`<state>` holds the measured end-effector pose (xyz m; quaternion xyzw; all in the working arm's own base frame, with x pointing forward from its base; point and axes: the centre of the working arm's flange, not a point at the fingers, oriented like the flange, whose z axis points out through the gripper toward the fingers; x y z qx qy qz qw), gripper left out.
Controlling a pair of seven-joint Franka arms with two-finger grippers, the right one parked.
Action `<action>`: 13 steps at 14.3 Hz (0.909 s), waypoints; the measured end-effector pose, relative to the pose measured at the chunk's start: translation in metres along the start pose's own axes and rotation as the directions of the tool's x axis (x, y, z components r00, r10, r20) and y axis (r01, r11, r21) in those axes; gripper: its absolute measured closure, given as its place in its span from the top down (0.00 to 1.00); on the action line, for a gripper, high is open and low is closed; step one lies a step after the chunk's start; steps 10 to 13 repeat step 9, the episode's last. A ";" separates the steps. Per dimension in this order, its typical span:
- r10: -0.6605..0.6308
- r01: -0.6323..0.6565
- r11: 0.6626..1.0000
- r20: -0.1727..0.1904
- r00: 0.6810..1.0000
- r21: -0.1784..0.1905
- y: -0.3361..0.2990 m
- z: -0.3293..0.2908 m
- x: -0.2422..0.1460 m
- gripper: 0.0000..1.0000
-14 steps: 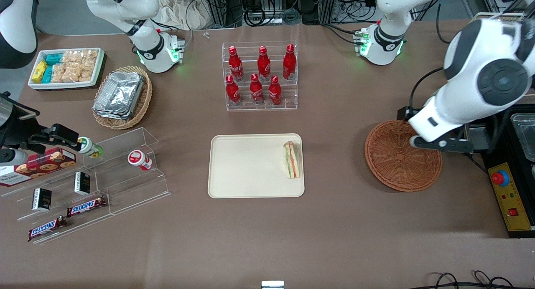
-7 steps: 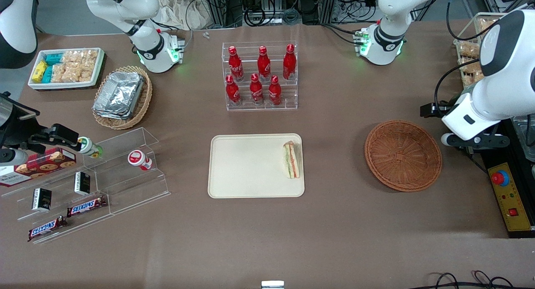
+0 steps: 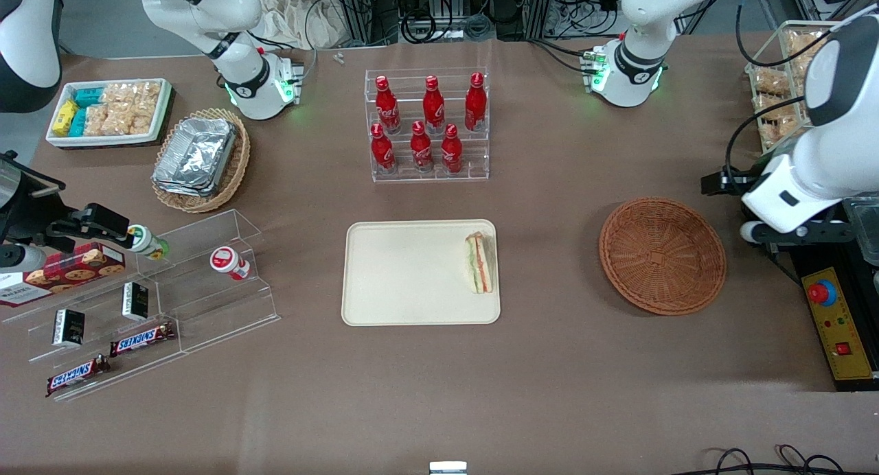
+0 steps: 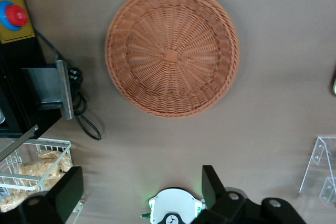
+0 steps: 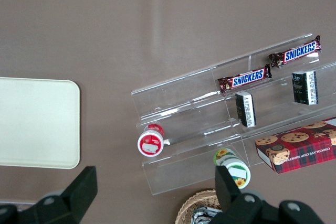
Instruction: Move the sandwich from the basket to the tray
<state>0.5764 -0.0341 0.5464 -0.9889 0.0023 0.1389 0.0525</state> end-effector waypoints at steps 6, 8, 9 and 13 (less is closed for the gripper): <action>-0.056 0.057 0.998 0.018 0.998 -0.011 -0.002 0.006 0.011 1.00; -0.071 0.071 0.997 0.019 0.997 -0.020 -0.005 0.005 0.011 1.00; -0.071 0.071 0.997 0.018 0.997 -0.022 -0.004 0.005 0.010 1.00; -0.071 0.071 0.997 0.018 0.997 -0.022 -0.004 0.005 0.010 1.00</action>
